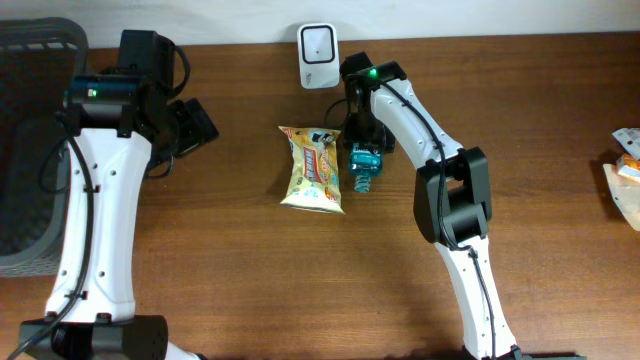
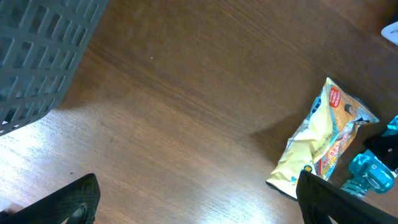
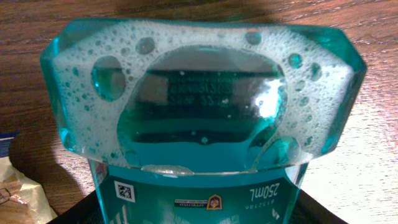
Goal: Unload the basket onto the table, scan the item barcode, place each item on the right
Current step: 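Raise the Listerine bottle with the right gripper to the scanner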
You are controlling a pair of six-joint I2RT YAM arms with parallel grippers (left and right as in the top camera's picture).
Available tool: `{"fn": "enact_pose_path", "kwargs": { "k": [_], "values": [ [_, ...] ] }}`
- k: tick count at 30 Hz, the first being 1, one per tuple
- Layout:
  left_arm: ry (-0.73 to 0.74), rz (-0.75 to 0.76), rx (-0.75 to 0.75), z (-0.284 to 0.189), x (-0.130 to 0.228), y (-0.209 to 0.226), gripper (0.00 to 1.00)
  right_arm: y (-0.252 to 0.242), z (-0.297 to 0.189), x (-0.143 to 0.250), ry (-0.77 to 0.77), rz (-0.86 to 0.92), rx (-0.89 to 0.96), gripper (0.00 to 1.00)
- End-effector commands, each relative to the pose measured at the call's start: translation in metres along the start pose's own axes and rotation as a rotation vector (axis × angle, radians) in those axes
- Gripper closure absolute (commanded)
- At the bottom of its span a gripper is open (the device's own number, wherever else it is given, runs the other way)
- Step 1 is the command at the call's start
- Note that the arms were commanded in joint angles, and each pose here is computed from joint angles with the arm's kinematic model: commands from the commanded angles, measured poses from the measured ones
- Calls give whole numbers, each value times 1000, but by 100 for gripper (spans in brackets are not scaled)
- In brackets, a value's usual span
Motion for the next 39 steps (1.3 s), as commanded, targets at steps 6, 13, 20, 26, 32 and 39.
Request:
{"fn": "enact_pose_path", "kwargs": {
  "k": [6, 13, 20, 26, 32, 39],
  "values": [
    [-4, -11, 4, -2, 0, 0, 1, 6, -24, -11, -52, -35, -20, 48],
    [-5, -11, 3, -2, 0, 0, 1, 15, -74, -33, -209, -87, -87, 49],
    [-4, -11, 4, -2, 0, 0, 1, 31, -140, -68, -517, -123, -212, 61],
    [-4, -11, 4, -2, 0, 0, 1, 48, -154, -89, -676, -123, -287, 62],
    [-4, -11, 4, -2, 0, 0, 1, 81, -171, -98, -829, -151, -371, 62],
    [-4, -11, 4, -2, 0, 0, 1, 94, -146, -107, -872, -145, -378, 62]
  ]
}}
Point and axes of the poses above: each gripper's point midway between its finger pads, its own z axis out along the fingers, its own y axis along the line the jaws close on, x = y × z, the point moved 7 cm from there along -z, back along the fingers, and after that the axes turned 2 degrees about -z, right-handed, at the moved point
